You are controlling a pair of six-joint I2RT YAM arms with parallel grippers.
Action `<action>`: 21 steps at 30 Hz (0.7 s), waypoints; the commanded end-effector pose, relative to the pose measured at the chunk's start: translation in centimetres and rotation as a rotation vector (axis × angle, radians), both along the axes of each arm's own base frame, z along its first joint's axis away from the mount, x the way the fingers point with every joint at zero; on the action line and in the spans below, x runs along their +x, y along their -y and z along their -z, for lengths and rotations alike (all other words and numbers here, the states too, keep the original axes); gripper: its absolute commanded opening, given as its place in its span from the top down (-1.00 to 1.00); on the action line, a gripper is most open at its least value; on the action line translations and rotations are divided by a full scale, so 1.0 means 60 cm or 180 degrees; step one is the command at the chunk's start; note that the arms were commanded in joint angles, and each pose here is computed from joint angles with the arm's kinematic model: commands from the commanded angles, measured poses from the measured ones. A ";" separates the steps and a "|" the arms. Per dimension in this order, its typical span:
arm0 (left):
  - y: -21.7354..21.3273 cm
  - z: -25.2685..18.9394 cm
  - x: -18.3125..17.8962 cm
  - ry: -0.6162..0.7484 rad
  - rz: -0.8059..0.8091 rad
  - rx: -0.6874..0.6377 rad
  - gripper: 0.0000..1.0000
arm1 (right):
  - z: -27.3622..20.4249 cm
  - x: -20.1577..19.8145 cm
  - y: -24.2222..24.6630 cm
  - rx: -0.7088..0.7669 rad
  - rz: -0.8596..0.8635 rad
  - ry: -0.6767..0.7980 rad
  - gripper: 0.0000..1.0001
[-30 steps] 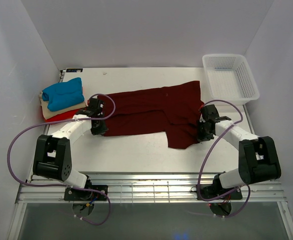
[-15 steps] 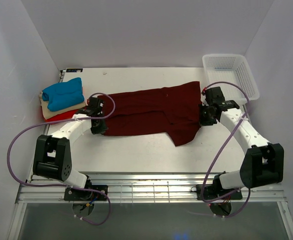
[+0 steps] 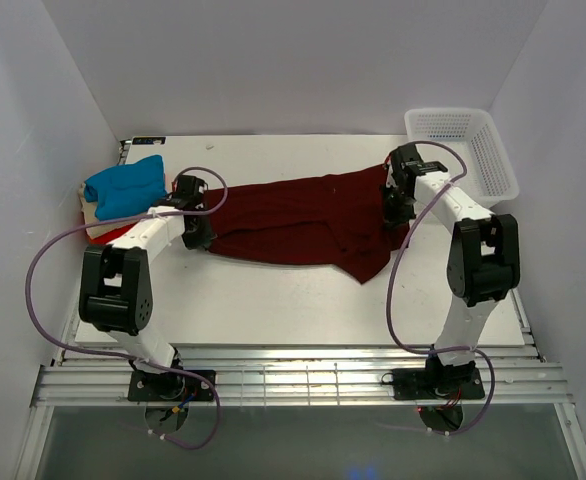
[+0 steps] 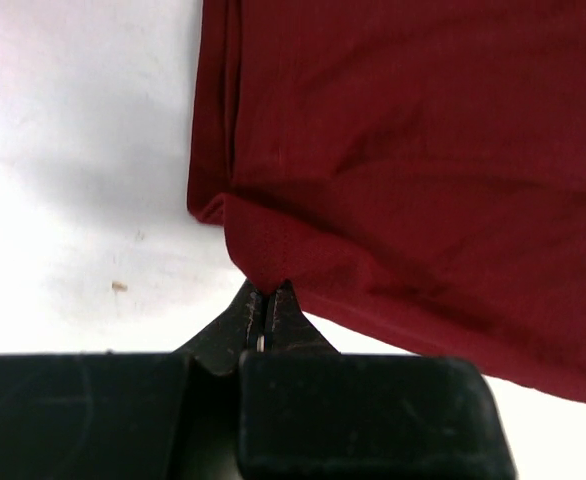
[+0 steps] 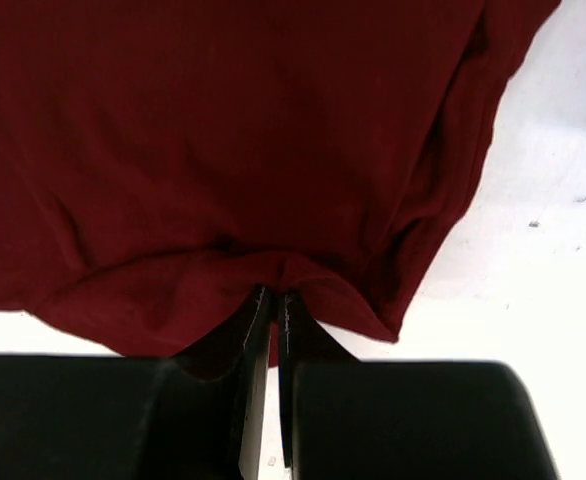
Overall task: Fold and stack the t-shirts
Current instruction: Fold the other side of the tshirt into a rectangle
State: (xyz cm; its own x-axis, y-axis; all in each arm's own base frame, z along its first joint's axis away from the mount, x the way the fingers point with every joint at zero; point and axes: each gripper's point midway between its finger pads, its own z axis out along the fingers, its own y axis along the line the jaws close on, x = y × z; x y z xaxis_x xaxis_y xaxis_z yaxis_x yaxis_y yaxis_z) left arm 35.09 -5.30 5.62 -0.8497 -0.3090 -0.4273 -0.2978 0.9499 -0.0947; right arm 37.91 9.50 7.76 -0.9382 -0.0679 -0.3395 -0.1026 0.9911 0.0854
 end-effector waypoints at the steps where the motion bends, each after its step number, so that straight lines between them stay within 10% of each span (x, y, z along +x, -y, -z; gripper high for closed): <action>1: -0.005 -0.019 0.035 0.0129 -0.0074 -0.0105 1.00 | -0.031 0.038 0.001 0.0017 -0.0067 0.0101 0.85; 21: -0.022 -0.006 0.084 0.0064 -0.0196 -0.0338 1.00 | 0.007 0.156 0.008 0.0164 -0.0121 -0.0068 0.85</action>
State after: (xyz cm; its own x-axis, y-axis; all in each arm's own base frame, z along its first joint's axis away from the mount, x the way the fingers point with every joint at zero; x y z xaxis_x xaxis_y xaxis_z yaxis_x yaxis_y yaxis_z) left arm 38.87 -3.97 4.58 -0.8407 -0.3841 -0.3817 -0.3487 0.9233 -0.1612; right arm 46.17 8.85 5.69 -0.9529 -0.0767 -0.2934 -0.1159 0.9862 0.1186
